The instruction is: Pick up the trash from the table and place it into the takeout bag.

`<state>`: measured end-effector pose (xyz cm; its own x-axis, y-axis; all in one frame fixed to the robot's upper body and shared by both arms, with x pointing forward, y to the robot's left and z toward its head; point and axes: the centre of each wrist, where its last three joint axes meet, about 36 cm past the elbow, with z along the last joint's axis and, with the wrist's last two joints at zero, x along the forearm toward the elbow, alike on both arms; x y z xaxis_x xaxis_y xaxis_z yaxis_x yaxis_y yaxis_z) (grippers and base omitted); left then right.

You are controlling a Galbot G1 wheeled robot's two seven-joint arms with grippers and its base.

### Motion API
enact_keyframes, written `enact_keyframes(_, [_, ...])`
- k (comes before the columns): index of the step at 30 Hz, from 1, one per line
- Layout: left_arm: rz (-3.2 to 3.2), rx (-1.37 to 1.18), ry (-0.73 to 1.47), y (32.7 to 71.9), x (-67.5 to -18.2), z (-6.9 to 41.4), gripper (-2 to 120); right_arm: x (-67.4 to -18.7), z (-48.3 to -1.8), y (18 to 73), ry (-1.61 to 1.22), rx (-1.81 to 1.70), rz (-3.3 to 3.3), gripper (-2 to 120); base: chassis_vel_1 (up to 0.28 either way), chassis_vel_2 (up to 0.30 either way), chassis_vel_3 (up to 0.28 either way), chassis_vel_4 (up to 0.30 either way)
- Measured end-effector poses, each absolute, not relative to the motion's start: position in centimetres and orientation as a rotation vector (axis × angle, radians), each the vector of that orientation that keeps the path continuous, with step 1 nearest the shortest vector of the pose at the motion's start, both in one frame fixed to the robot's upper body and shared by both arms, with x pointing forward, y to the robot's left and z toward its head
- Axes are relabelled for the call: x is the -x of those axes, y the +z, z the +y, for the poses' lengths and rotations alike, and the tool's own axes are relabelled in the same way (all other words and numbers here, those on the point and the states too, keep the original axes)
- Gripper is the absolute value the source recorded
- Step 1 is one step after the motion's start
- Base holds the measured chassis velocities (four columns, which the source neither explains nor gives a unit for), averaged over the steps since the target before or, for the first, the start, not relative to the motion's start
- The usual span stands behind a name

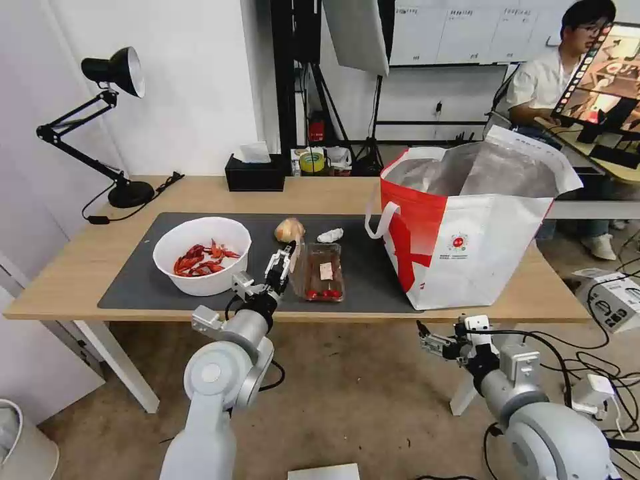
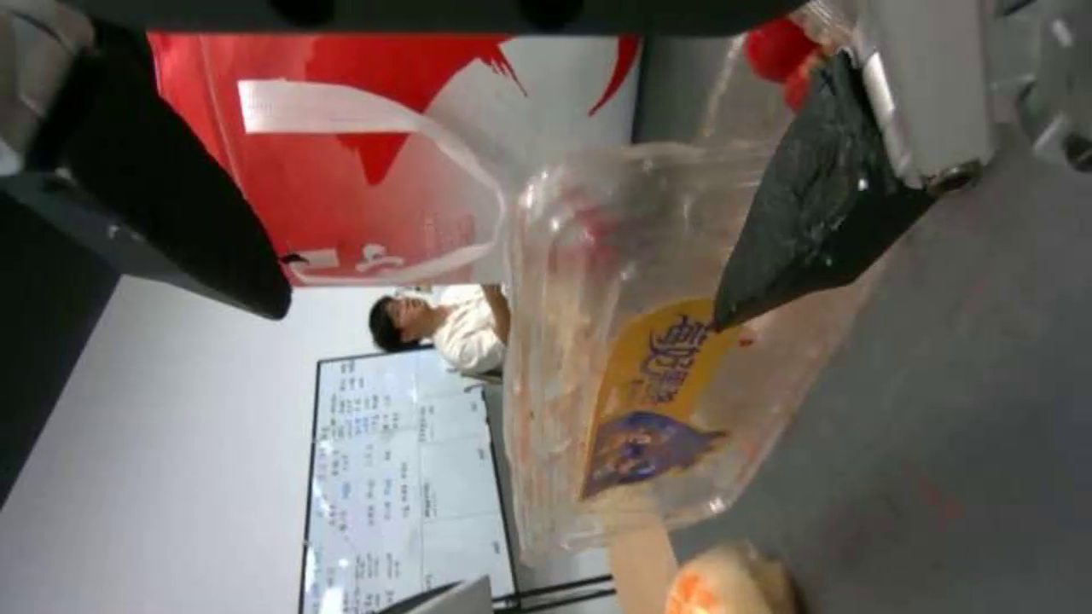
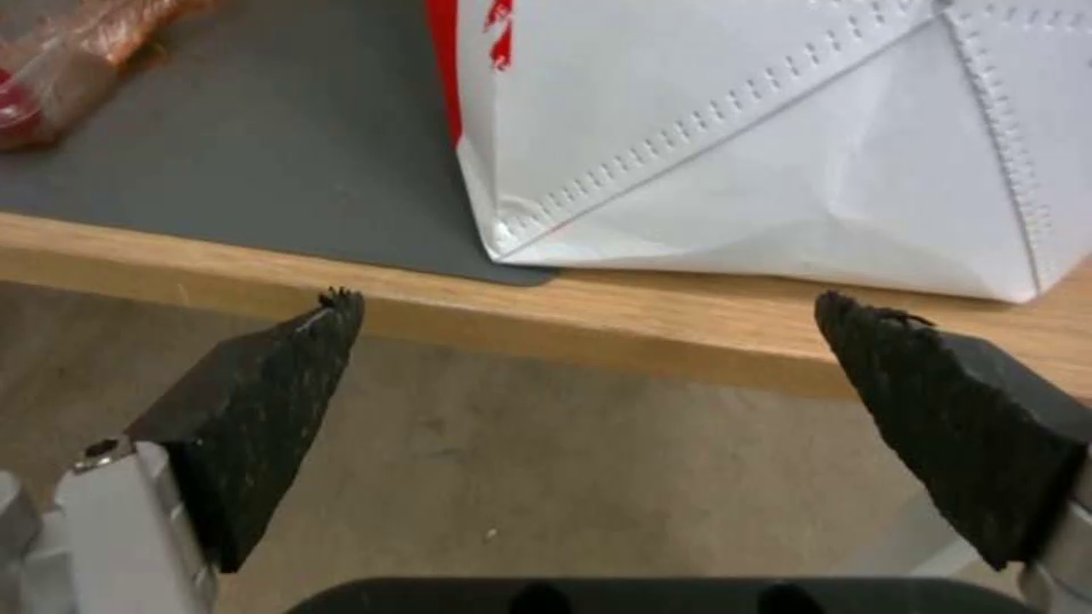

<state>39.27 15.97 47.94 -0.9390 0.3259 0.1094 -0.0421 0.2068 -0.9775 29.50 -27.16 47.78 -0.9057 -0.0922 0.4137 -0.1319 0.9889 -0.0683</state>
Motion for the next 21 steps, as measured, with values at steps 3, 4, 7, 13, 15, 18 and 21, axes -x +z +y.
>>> enact_keyframes(3, [-2.185,0.291,1.779,47.9,-39.5,15.3,100,-29.2,-27.3,47.9,0.144,-0.16,-2.708,100,0.0,0.0,0.0,0.0])
enact_keyframes(4, [-2.181,0.303,1.77,47.9,-39.6,14.9,100,-29.0,-27.4,48.0,0.151,-0.16,-2.707,100,0.0,0.0,0.0,0.0])
enact_keyframes(7, [-2.177,0.324,1.751,47.9,-40.0,14.2,100,-28.7,-27.5,48.3,0.16,-0.158,-2.709,100,0.0,0.0,0.0,0.0])
enact_keyframes(13, [-2.189,0.37,1.7,48.0,-41.2,13.0,100,-27.9,-27.8,48.8,0.169,-0.148,-2.71,100,0.0,0.0,0.0,0.0])
enact_keyframes(15, [-2.191,0.382,1.692,48.1,-41.3,12.9,100,-27.8,-27.9,48.9,0.174,-0.148,-2.71,100,0.0,0.0,0.0,0.0])
enact_keyframes(18, [-2.205,0.415,1.651,48.5,-41.8,12.6,100,-27.6,-28.2,49.3,0.196,-0.148,-2.711,100,0.0,0.0,0.0,0.0])
enact_keyframes(21, [-2.269,0.454,1.546,48.9,-42.1,11.7,100,-27.4,-28.6,49.7,0.204,-0.142,-2.715,100,0.0,0.0,0.0,0.0])
